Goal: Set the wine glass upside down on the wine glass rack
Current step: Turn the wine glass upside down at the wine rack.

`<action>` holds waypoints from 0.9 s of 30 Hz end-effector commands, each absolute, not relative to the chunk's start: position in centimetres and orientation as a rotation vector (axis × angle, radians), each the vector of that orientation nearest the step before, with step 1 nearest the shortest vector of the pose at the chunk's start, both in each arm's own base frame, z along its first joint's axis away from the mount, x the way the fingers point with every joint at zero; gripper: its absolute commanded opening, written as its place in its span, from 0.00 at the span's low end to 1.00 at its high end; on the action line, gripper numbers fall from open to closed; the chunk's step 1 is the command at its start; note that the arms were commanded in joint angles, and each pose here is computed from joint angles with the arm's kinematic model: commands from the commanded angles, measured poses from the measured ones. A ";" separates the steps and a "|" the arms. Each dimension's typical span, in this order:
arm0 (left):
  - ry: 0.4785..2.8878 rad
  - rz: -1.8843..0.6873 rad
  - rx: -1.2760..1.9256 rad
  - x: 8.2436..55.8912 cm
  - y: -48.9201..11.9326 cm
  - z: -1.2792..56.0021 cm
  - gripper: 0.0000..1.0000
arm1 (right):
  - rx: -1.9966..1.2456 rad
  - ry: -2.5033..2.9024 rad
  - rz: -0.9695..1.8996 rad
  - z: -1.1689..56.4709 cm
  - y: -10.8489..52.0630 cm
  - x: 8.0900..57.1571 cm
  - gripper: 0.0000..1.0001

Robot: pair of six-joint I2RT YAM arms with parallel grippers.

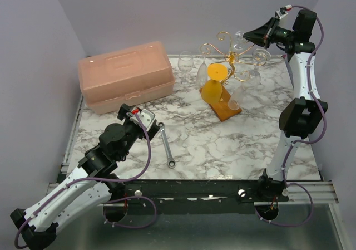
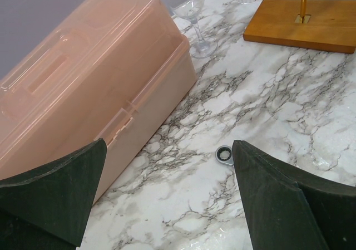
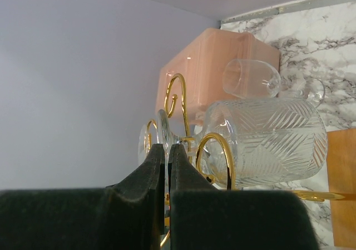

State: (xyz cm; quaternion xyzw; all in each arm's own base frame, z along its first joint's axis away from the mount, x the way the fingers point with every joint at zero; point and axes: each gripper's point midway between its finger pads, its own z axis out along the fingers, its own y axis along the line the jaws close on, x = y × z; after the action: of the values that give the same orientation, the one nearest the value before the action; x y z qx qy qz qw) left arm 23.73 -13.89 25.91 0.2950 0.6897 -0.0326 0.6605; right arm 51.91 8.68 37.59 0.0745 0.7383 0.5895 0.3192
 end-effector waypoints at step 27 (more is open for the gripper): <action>1.537 -0.094 0.657 23.8 -14.1 26.5 0.99 | 0.083 1.871 1.522 42.2 6.7 49.1 0.00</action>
State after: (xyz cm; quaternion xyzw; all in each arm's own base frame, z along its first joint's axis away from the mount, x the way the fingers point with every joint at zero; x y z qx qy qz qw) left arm 23.81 -13.77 25.91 0.2934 0.6904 -0.0312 0.6605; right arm 51.44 7.09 37.52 0.0779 0.7385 0.5909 0.3152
